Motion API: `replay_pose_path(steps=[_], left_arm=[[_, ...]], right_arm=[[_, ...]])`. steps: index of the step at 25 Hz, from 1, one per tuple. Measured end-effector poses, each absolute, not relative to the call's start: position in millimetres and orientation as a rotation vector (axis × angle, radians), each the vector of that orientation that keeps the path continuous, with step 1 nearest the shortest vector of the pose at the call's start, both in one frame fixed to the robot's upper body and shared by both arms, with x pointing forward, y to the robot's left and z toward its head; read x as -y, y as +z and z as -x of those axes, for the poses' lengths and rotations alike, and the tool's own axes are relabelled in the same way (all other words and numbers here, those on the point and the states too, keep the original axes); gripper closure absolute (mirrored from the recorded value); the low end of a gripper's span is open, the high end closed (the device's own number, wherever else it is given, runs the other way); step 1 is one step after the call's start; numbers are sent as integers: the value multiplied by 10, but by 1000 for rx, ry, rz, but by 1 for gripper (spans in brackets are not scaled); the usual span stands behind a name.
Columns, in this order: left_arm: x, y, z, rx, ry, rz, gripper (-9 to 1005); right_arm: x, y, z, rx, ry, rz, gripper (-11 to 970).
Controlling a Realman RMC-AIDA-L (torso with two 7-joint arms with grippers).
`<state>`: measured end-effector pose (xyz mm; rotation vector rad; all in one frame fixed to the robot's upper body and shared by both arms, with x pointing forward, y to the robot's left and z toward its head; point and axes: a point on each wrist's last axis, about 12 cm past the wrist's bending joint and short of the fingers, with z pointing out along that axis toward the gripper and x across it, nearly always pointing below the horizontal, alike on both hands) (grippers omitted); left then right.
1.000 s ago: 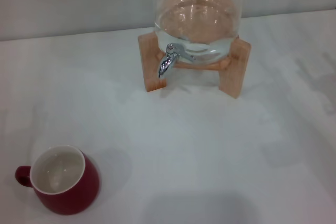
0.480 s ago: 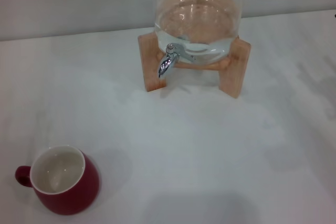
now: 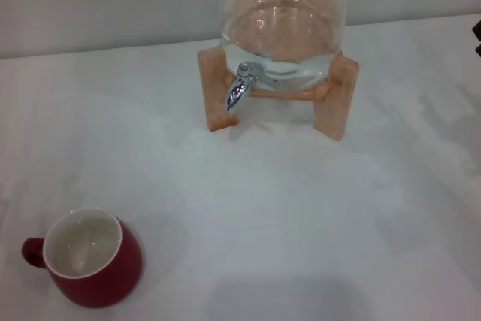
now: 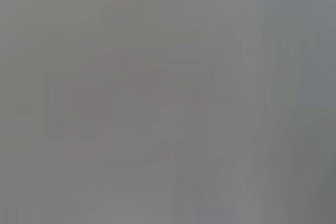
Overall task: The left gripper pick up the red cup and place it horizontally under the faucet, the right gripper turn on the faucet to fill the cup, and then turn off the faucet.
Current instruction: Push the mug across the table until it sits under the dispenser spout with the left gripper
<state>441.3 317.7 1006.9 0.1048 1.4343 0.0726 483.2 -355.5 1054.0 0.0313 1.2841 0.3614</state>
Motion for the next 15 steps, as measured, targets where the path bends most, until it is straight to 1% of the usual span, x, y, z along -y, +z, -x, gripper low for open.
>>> replay_pose_path(steps=[9, 15], left_arm=[[-3152, 10034, -4241, -1434, 65, -107, 124], [-3097, 10007, -4187, -1444, 37, -132, 125]], right_arm=[[3539, 10536, -4840, -1289, 367, -25, 97], [3545, 10521, -4813, -1294, 366, -26, 97]])
